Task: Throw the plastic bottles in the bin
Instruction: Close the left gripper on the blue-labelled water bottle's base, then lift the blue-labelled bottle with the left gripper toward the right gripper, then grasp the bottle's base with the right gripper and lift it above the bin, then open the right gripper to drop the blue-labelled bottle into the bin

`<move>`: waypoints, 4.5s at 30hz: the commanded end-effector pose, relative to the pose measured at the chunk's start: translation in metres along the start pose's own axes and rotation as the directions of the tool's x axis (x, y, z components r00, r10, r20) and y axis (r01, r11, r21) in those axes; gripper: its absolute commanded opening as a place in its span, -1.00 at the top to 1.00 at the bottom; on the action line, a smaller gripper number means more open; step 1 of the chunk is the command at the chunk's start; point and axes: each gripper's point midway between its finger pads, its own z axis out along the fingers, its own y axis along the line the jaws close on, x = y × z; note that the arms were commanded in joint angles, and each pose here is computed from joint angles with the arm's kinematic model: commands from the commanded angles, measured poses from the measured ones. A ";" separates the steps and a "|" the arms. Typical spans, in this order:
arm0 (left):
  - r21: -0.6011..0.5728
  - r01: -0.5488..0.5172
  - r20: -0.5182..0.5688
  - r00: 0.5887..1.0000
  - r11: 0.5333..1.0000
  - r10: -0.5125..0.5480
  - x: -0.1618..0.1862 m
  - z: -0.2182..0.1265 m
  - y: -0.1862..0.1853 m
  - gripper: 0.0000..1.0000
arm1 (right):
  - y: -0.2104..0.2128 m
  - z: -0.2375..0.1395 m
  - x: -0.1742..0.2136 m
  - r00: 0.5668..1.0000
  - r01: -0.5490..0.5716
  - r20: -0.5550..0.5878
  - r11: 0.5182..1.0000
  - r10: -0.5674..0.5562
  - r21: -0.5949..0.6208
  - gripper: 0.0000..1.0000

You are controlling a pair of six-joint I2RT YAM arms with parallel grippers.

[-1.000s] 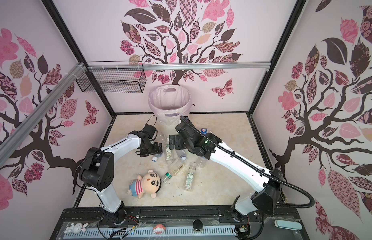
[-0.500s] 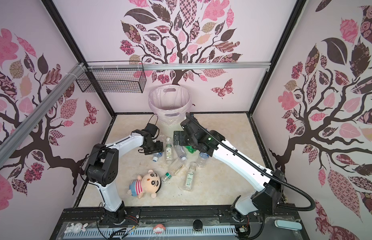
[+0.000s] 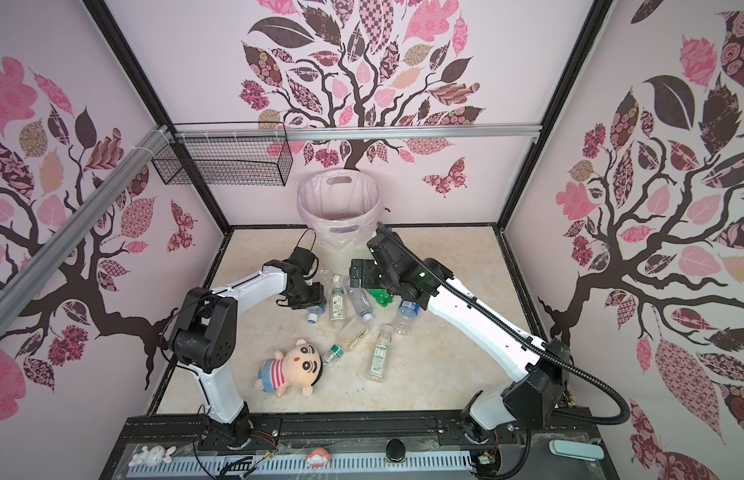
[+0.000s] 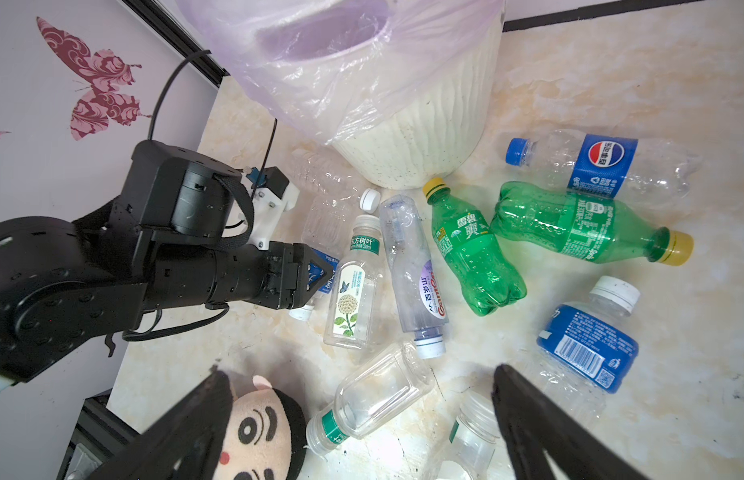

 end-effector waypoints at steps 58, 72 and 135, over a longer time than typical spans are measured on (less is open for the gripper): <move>0.436 -0.403 0.487 0.858 0.805 0.165 0.016 -0.242 -0.143 0.22 | 0.042 0.003 -0.046 0.990 -0.140 -0.068 0.958 0.127 -0.252 -0.92; 0.451 -0.448 0.511 0.839 0.772 0.188 0.027 -0.252 -0.167 0.23 | 0.047 0.017 -0.042 0.975 -0.218 -0.118 0.926 0.190 -0.309 -0.67; 0.526 -0.178 0.621 0.749 0.831 -0.233 -0.043 -0.398 -0.137 -0.94 | 0.011 0.021 -0.318 0.725 -0.008 0.683 0.992 0.093 -0.127 -0.41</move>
